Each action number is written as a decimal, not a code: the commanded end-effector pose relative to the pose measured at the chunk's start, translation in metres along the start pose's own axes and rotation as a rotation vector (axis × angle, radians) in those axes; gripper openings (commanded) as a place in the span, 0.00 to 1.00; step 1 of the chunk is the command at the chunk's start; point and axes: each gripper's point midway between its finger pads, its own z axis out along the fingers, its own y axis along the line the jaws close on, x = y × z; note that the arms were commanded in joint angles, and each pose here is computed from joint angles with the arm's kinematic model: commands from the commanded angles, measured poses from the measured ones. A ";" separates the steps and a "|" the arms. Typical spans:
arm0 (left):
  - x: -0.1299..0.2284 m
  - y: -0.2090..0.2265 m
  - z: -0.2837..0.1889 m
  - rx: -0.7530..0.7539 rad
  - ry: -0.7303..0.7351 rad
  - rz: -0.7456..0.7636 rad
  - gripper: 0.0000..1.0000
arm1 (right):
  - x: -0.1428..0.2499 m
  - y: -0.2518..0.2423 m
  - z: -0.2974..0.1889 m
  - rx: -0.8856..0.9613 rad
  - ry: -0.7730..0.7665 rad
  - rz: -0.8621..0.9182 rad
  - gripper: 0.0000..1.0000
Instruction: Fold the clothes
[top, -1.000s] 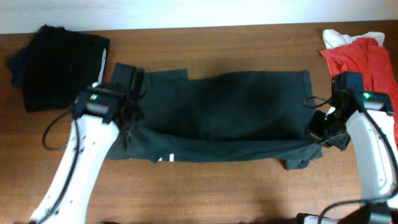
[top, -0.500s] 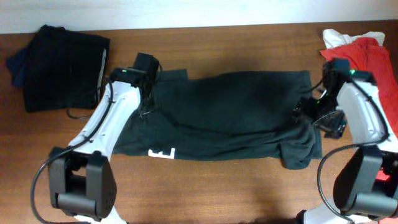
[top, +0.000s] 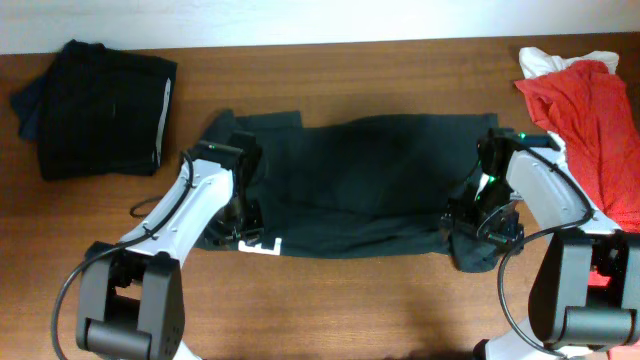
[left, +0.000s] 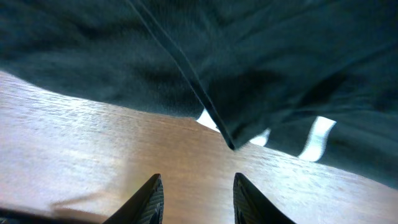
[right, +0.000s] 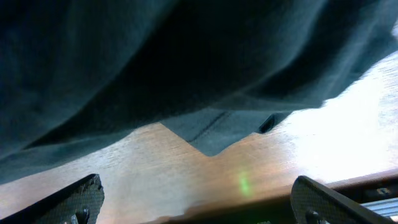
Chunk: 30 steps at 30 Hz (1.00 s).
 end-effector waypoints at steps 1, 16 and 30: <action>0.005 0.001 0.016 0.013 0.009 0.003 0.36 | 0.002 0.004 0.018 -0.023 -0.004 -0.004 0.99; -0.025 0.061 0.039 -0.005 -0.046 -0.206 0.31 | -0.037 -0.014 0.023 0.086 -0.187 0.044 0.22; -0.030 0.190 0.048 -0.120 -0.050 -0.589 0.27 | -0.050 -0.040 -0.005 0.241 -0.267 0.141 0.04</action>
